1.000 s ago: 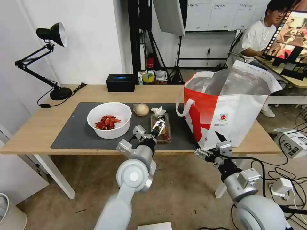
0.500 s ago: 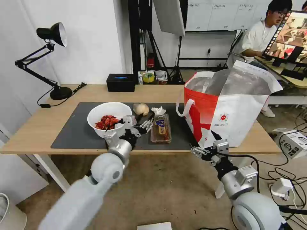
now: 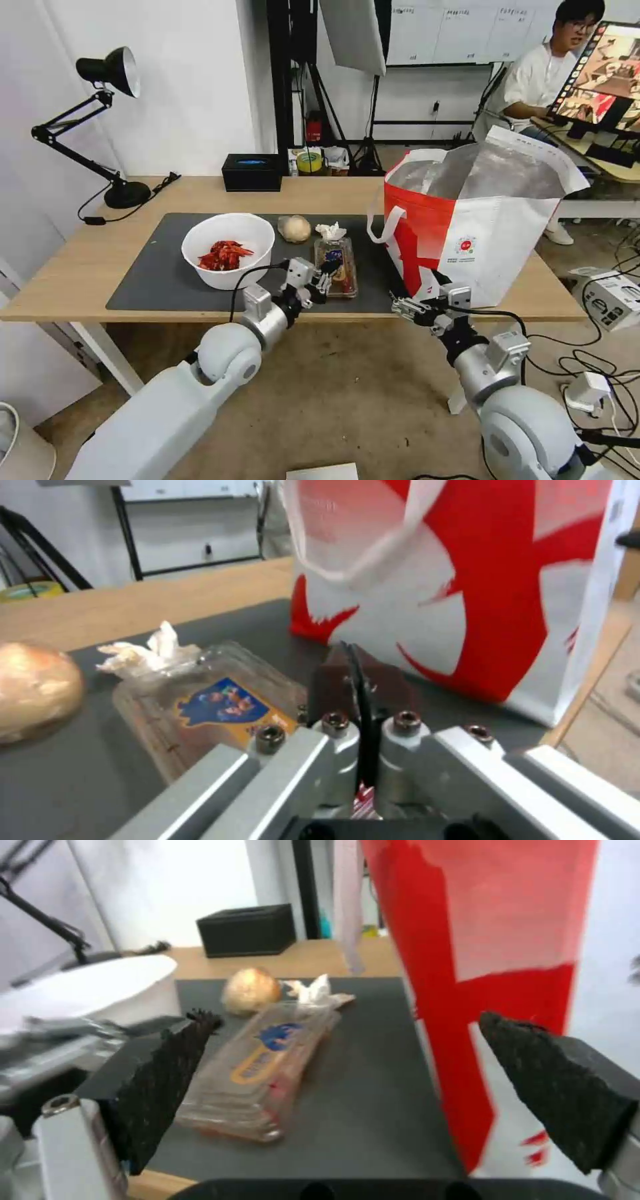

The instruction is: Pick up the trash from the table and place it into the takeout bag.

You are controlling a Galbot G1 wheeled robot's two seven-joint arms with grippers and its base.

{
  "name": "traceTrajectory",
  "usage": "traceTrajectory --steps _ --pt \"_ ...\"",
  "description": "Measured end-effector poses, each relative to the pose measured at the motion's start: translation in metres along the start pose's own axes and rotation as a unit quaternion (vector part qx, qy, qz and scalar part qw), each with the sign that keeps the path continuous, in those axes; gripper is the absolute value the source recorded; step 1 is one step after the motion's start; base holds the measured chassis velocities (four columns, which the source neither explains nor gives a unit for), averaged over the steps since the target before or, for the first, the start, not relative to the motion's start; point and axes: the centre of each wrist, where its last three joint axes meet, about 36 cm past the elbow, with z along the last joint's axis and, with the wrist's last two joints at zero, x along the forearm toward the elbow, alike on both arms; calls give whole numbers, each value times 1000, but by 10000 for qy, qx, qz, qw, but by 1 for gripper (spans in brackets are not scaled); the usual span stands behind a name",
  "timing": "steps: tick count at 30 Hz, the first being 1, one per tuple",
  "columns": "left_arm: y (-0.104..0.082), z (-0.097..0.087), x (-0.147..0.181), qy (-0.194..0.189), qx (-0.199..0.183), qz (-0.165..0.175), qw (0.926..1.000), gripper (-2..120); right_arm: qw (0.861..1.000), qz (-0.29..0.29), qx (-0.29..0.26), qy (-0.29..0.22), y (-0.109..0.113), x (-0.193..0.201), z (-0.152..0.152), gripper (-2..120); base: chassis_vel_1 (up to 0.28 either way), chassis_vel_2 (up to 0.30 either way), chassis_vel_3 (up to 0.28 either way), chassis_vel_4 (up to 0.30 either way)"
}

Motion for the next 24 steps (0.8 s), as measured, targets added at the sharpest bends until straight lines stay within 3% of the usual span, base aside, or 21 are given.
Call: traceTrajectory --steps 6,9,12,24 --pt "6 5 -12 172 -157 75 9997 0 9976 -123 -675 101 4 -7 2 100 0 0 0 0" --pt "9 13 -21 346 -212 101 9991 0 9895 -159 -1424 210 5 -13 -2 100 0 0 0 0" --pt "8 18 -26 425 -242 130 9987 0 9838 -166 -1765 269 3 -16 -6 100 0 0 0 0" --pt "7 20 -32 501 -365 62 9981 0 9726 -192 -2269 463 -8 -47 -8 100 0 0 0 0"
